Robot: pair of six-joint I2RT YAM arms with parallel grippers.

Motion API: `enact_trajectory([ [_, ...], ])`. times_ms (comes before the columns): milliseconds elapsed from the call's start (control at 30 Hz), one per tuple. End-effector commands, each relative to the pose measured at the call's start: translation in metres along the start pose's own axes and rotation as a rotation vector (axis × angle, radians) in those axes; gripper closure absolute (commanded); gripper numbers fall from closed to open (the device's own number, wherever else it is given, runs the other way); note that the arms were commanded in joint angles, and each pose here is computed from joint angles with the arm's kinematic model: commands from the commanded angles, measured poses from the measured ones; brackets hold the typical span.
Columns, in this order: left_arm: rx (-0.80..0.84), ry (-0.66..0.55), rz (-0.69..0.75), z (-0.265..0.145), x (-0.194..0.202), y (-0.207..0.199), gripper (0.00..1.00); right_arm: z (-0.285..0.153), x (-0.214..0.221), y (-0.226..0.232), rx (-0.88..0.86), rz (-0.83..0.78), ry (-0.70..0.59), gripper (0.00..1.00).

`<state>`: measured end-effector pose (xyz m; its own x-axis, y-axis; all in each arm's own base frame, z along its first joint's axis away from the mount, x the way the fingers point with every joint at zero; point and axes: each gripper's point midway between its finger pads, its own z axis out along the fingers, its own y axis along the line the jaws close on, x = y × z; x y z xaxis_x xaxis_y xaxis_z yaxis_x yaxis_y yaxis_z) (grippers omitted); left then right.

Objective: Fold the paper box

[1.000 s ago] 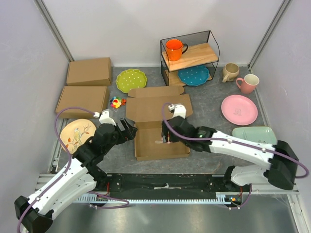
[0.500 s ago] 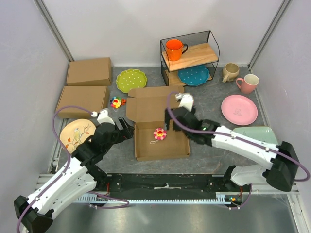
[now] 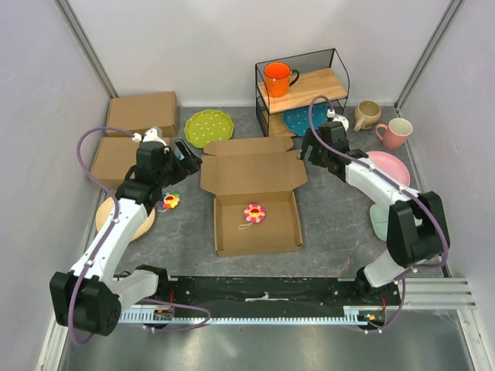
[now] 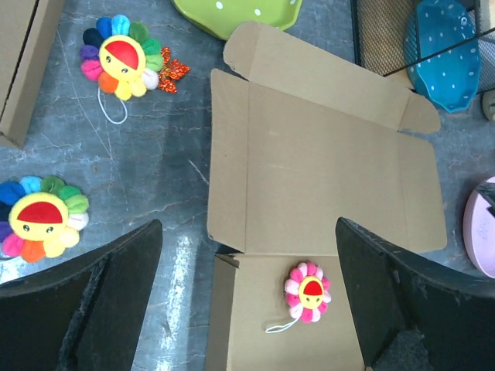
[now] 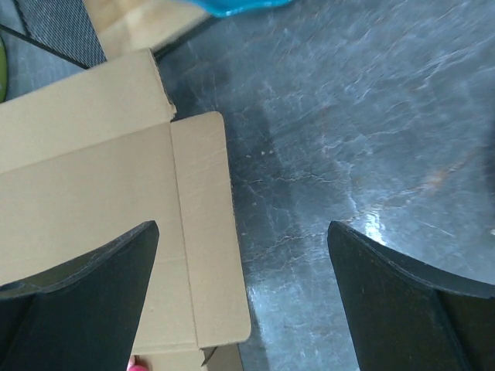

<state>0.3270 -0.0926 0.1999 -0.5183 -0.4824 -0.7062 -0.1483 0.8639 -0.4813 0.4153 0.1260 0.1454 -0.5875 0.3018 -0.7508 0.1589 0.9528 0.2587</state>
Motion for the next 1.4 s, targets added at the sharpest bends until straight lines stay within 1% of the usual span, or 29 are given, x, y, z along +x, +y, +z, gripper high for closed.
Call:
enact_trajectory([
  [0, 0.098, 0.013, 0.063, 0.005, -0.021, -0.011, 0.00, 0.022, 0.001, 0.023, -0.187, 0.075, 0.039, 0.02],
  [33, 0.105, 0.017, 0.058, 0.006, -0.019, -0.011, 0.00, 0.024, 0.008, 0.028, -0.225, 0.087, 0.067, 0.02],
  [267, 0.096, 0.024, 0.007, 0.014, -0.012, 0.002, 0.00, 0.047, 0.020, 0.040, -0.290, 0.078, 0.117, 0.02],
  [300, 0.092, 0.027, 0.005, 0.014, -0.010, 0.005, 0.01, 0.054, 0.028, 0.040, -0.292, 0.071, 0.143, 0.03],
  [433, 0.086, 0.021, 0.012, 0.011, -0.008, 0.008, 0.00, 0.065, 0.033, 0.050, -0.338, 0.049, 0.182, 0.06],
  [533, 0.088, 0.022, 0.008, 0.010, -0.005, 0.010, 0.00, 0.070, 0.042, 0.051, -0.356, 0.045, 0.214, 0.11],
  [633, 0.097, 0.019, 0.008, 0.008, -0.004, 0.009, 0.00, 0.071, 0.048, 0.049, -0.356, 0.047, 0.221, 0.18],
  [700, 0.100, 0.021, 0.005, 0.008, -0.002, 0.010, 0.00, 0.068, 0.052, 0.045, -0.346, 0.049, 0.223, 0.25],
  [733, 0.103, 0.018, 0.002, 0.008, -0.003, 0.009, 0.00, 0.068, 0.047, 0.047, -0.357, 0.048, 0.196, 0.27],
  [767, 0.103, 0.021, 0.000, 0.008, -0.001, 0.010, 0.00, 0.066, 0.042, 0.049, -0.365, 0.048, 0.175, 0.32],
  [833, 0.105, 0.030, -0.005, 0.010, 0.002, 0.010, 0.00, 0.065, 0.042, 0.046, -0.360, 0.045, 0.163, 0.37],
  [867, 0.104, 0.035, -0.007, 0.010, 0.003, 0.011, 0.00, 0.065, 0.039, 0.047, -0.361, 0.039, 0.150, 0.41],
  [933, 0.106, 0.036, -0.008, 0.010, 0.004, 0.010, 0.00, 0.065, 0.036, 0.046, -0.361, 0.016, 0.136, 0.46],
  [967, 0.103, 0.042, -0.009, 0.011, 0.006, 0.012, 0.00, 0.066, 0.036, 0.046, -0.358, 0.015, 0.139, 0.52],
  [1000, 0.102, 0.040, -0.010, 0.010, 0.006, 0.012, 0.00, 0.066, 0.034, 0.047, -0.361, 0.011, 0.135, 0.55],
  [1067, 0.104, 0.039, -0.010, 0.010, 0.007, 0.012, 0.00, 0.067, 0.035, 0.048, -0.363, 0.017, 0.141, 0.60],
  [1233, 0.095, 0.029, 0.001, 0.011, 0.005, 0.014, 0.00, 0.061, 0.033, 0.043, -0.350, 0.009, 0.113, 0.67],
  [1333, 0.093, 0.029, -0.001, 0.013, 0.005, 0.015, 0.00, 0.053, 0.033, 0.038, -0.344, 0.002, 0.093, 0.75],
  [1367, 0.094, 0.030, -0.006, 0.014, 0.004, 0.014, 0.01, 0.047, 0.025, 0.039, -0.355, -0.001, 0.062, 0.78],
])
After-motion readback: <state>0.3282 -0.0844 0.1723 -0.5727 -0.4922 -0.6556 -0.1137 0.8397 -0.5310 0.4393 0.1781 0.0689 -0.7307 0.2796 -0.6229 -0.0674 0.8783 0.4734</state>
